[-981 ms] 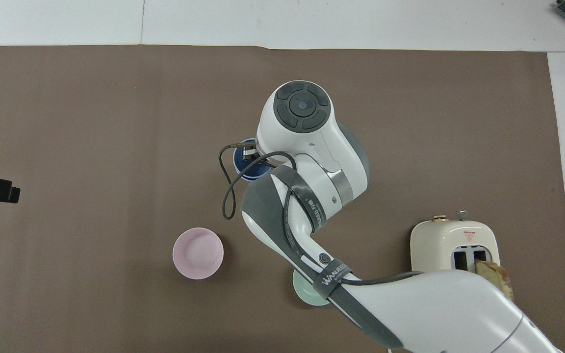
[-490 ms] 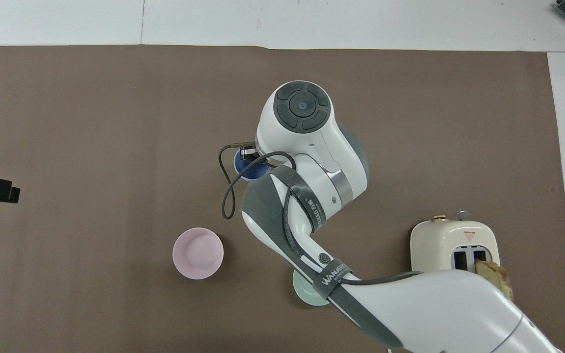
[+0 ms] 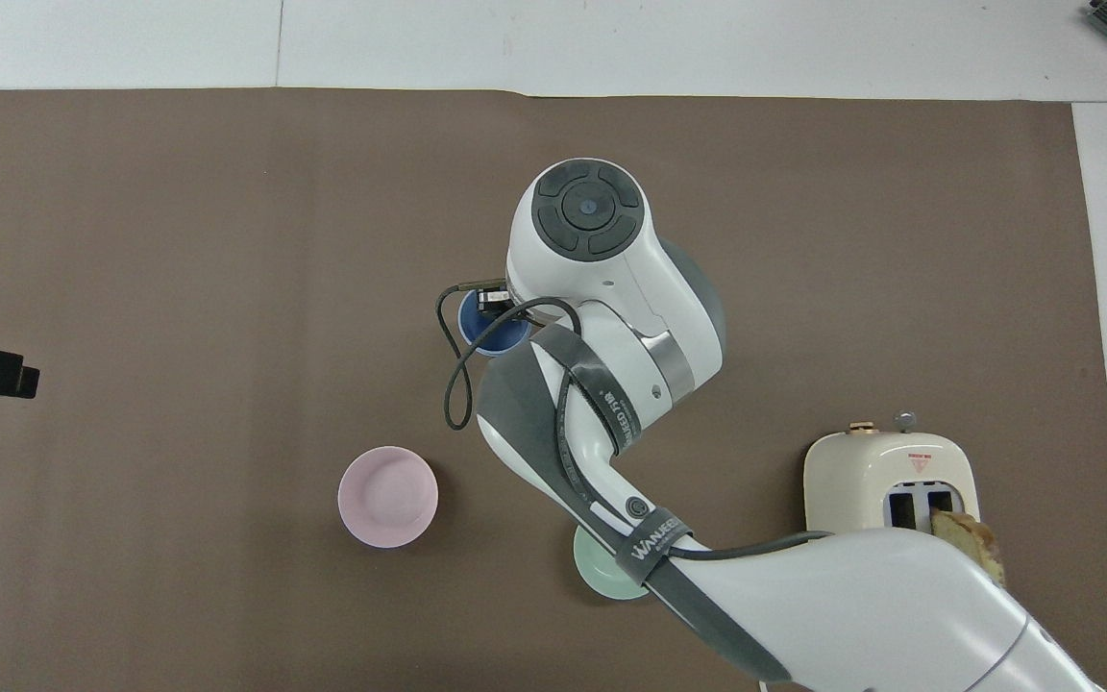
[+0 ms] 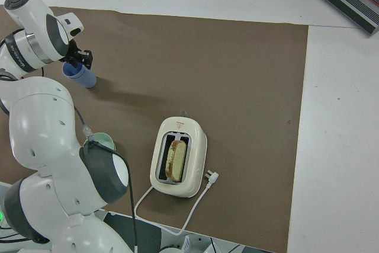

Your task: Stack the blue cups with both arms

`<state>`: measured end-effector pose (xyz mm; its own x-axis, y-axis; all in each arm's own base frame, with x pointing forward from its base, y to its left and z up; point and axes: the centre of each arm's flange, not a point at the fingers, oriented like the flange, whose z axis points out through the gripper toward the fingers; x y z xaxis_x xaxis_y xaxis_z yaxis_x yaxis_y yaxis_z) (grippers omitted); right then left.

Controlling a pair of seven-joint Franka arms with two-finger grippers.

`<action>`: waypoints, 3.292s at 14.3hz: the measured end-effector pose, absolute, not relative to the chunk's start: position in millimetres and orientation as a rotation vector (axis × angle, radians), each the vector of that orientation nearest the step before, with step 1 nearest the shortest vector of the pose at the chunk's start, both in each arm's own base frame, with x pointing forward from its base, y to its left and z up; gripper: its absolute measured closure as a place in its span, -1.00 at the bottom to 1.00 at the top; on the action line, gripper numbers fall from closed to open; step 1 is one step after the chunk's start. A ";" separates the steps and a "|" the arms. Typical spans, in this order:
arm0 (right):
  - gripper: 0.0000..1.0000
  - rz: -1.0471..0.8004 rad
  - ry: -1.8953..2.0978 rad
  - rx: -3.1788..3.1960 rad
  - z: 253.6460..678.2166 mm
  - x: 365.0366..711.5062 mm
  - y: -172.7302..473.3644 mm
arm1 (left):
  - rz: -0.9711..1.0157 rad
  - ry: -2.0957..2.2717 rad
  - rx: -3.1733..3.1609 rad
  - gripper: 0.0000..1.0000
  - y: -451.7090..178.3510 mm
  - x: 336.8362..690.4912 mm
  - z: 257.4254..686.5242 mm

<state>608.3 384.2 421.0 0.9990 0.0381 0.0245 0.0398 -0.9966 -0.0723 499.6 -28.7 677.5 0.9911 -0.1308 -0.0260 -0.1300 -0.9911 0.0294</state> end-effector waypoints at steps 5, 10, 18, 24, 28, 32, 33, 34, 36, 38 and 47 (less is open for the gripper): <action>-1.00 -0.026 -0.058 -3.107 487.7 612.1 328.4 | -0.043 -0.204 3.107 -1.00 -28.7 499.6 677.5; -1.00 -0.015 -0.070 -3.145 558.4 612.7 234.0 | -0.043 -0.204 3.107 -1.00 -28.7 499.6 677.5; -1.00 -0.052 0.007 -3.176 643.5 588.8 114.1 | -0.043 -0.204 3.107 -1.00 -28.7 499.6 677.5; -1.00 -0.075 0.001 -3.188 666.8 581.1 45.5 | -0.044 -0.204 3.107 -1.00 -28.7 499.6 677.5; -1.00 -0.079 0.000 -3.196 686.6 563.9 37.6 | -0.044 -0.204 3.107 -1.00 -28.7 499.6 677.5; -1.00 -0.099 -0.005 -3.204 702.7 551.1 20.1 | -0.044 -0.204 3.107 -1.00 -28.7 499.6 677.5; -1.00 -0.095 0.000 -3.205 702.2 551.1 12.0 | -0.044 -0.204 3.107 -1.00 -28.7 499.6 677.5; -1.00 -0.087 0.009 -3.206 700.4 551.5 5.6 | -0.044 -0.204 3.107 -1.00 -28.7 499.6 677.5; -1.00 -0.073 0.014 -3.204 695.5 552.0 3.0 | -0.044 -0.204 3.107 -1.00 -28.7 499.6 677.5; -1.00 -0.068 0.013 -3.188 690.2 551.9 3.9 | -0.044 -0.204 3.107 -1.00 -28.7 499.6 677.5; -1.00 -0.062 0.049 -3.167 684.3 548.9 -6.6 | -0.044 -0.204 3.107 -1.00 -28.7 499.6 677.5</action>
